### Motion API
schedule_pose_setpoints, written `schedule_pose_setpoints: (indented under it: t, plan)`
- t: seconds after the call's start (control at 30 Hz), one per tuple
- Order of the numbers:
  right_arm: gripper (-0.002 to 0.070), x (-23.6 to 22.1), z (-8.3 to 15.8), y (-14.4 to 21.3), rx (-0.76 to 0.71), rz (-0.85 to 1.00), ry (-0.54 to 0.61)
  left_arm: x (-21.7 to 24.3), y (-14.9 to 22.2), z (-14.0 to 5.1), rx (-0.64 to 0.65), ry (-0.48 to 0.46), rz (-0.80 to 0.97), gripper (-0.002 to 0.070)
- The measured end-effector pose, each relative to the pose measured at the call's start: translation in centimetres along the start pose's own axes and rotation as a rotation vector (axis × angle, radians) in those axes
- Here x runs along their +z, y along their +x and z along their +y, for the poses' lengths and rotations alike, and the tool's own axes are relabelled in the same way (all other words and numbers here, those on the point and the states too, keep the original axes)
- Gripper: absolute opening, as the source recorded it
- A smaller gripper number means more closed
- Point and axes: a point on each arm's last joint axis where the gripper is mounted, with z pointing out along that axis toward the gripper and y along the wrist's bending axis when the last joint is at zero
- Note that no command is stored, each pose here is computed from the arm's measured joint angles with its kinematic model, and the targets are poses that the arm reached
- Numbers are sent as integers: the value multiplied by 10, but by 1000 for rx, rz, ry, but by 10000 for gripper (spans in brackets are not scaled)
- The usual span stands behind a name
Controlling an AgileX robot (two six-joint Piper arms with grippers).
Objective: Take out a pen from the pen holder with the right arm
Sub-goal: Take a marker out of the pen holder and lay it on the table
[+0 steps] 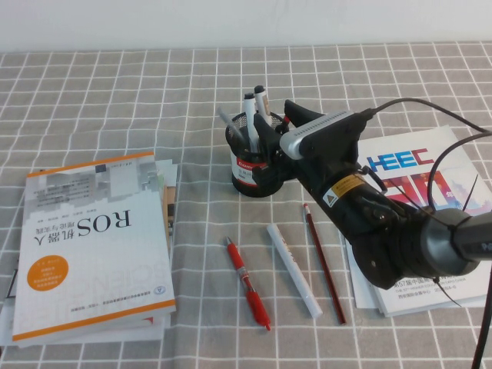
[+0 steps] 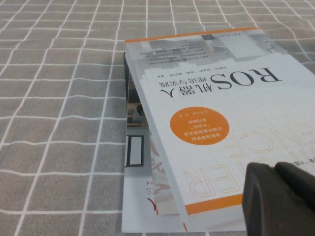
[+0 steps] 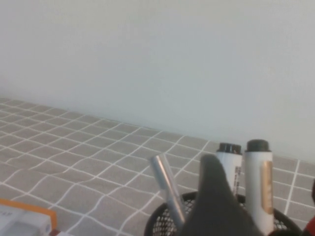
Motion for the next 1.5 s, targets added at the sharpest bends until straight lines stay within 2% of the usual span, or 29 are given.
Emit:
schedule_pose_setpoints:
  t: [1.03, 1.23, 1.5]
  plan:
    - [353, -1, -1, 21, -11, 102, 3, 0, 0, 0, 0, 0, 0, -3]
    - [282, -1, -1, 20, -10, 94, 5, 0, 0, 0, 0, 0, 0, -3]
    - [125, -1, -3, 20, 3, 92, 28, 0, 0, 0, 0, 0, 0, -3]
